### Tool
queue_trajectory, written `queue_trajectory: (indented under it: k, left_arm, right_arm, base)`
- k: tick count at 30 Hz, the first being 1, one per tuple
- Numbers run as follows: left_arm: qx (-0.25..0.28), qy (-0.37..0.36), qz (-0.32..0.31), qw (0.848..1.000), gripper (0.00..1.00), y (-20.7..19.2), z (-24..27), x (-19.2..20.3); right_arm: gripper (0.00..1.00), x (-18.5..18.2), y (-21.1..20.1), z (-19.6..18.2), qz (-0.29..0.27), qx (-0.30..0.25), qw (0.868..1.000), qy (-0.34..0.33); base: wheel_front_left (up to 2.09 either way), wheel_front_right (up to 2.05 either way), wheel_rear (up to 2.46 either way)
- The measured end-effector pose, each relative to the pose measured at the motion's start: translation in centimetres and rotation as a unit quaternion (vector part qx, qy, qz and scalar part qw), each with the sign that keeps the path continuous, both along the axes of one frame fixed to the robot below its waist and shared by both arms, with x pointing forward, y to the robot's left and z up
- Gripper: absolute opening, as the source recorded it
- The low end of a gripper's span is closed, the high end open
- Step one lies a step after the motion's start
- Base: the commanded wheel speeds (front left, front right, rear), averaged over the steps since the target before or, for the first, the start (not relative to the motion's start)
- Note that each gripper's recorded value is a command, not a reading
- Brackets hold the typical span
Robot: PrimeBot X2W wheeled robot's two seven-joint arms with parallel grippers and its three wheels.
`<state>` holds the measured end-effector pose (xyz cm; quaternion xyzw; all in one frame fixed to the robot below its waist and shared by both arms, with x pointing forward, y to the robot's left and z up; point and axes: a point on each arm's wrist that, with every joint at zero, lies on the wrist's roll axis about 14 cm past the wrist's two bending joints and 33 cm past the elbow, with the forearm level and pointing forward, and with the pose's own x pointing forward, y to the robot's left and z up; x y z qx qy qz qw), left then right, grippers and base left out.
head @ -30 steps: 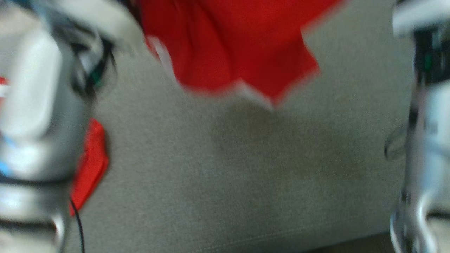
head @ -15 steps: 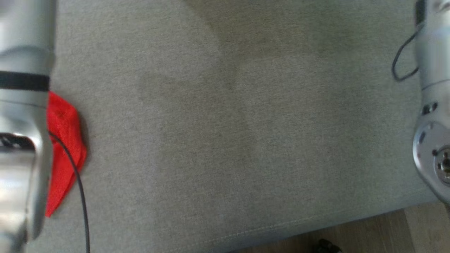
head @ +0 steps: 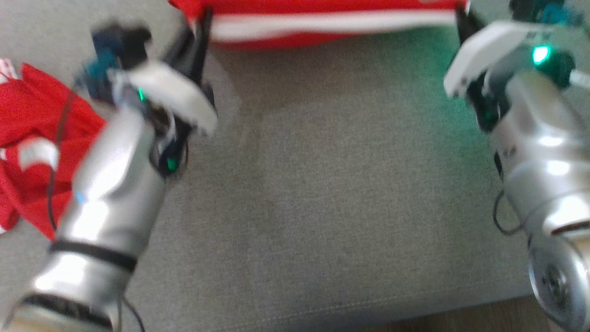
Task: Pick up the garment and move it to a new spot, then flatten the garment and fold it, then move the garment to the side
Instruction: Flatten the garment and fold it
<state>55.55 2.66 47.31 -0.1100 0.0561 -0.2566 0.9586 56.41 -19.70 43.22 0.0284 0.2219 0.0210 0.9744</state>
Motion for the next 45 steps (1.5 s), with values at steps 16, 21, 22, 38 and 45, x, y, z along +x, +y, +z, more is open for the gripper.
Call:
queue_trajectory:
  k: [16,21,22,38,45]
  left_arm:
    - [0.055,0.011,-0.058,0.997,0.00,-0.8,-1.7,-13.0]
    - [0.054,0.011,-0.072,0.996,0.00,-1.5,-1.8,-16.1]
    - [0.054,0.011,-0.075,0.996,0.00,-1.6,-1.9,-16.8]
    - [0.021,0.023,-0.110,0.993,0.00,-4.1,-1.9,-23.2]
    - [0.011,0.003,-0.088,0.996,0.00,-3.3,-0.3,-20.9]
  right_arm:
    - [0.00,-10.9,-2.2,-1.1,0.066,-0.059,0.989,0.119]
    - [0.00,-14.8,-3.8,-1.1,0.079,-0.061,0.983,0.156]
    - [0.00,-15.7,-4.1,-1.1,0.081,-0.058,0.982,0.163]
    - [0.00,-22.6,-7.3,-0.6,0.094,-0.027,0.963,0.253]
    - [0.00,-18.2,-6.3,1.4,0.106,-0.055,0.965,0.234]
  base:
    - [0.00,0.00,0.00]
    - [0.00,0.00,0.00]
    - [0.00,0.00,0.00]
    - [0.00,0.00,0.00]
    - [0.00,0.00,0.00]
